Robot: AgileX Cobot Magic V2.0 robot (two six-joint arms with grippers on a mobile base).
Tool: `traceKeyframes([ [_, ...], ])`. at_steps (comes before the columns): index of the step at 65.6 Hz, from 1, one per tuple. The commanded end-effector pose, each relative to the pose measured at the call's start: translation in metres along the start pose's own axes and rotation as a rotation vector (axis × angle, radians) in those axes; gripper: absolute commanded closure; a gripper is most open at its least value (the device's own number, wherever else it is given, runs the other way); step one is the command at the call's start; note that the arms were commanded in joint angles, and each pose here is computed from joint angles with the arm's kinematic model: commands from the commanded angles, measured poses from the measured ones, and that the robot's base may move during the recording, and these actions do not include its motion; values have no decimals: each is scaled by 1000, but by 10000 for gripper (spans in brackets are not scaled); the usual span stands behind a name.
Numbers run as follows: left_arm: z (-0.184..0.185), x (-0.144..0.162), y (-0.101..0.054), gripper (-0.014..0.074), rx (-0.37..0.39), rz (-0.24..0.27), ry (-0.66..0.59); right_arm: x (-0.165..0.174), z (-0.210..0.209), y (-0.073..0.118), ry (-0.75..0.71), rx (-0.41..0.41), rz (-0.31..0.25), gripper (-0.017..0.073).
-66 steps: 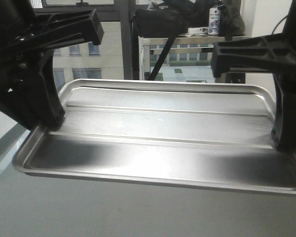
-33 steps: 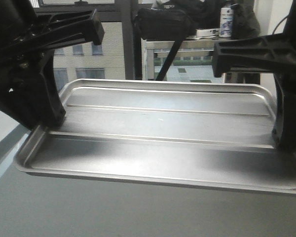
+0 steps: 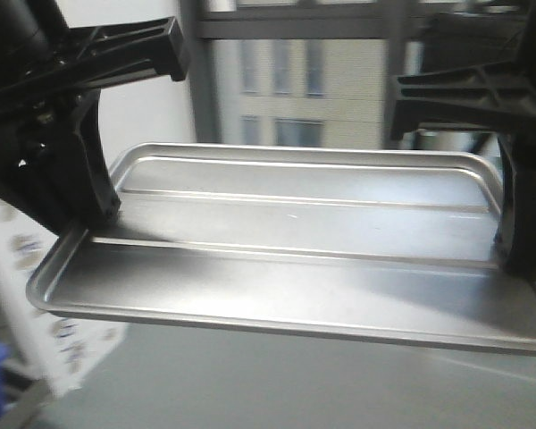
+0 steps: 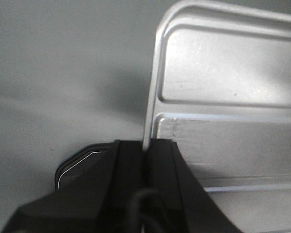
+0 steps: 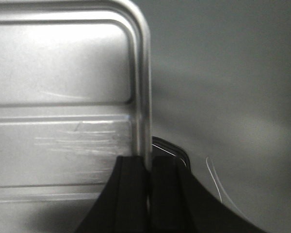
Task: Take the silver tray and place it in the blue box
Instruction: 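Carry the tray in both grippers while driving to the blue bin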
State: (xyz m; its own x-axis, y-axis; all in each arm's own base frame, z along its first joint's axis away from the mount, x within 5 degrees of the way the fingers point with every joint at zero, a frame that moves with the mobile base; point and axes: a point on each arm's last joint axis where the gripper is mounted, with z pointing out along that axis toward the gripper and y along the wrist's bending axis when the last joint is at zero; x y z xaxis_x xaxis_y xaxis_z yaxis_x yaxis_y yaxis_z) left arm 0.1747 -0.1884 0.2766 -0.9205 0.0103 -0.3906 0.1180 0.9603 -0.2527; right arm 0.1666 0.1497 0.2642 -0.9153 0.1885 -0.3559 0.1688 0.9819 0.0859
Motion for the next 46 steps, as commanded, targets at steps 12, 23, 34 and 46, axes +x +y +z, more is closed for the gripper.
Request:
traceKeyframes([
  [12,-15,-7,3,698,-14,19,-60,-5,-11,-11,-33,81,-9,505],
  [23,-15,-7,3,698,-14,19,-60,-5,-11,-12,-32,83,-9,505],
  [34,-15,-7,3,698,-14,19,-60,-5,-11,-13,-28,93,-8,505],
  [46,-15,-7,3,698,-14,19,-60,-4,-11,-14,-20,112,-8,505],
])
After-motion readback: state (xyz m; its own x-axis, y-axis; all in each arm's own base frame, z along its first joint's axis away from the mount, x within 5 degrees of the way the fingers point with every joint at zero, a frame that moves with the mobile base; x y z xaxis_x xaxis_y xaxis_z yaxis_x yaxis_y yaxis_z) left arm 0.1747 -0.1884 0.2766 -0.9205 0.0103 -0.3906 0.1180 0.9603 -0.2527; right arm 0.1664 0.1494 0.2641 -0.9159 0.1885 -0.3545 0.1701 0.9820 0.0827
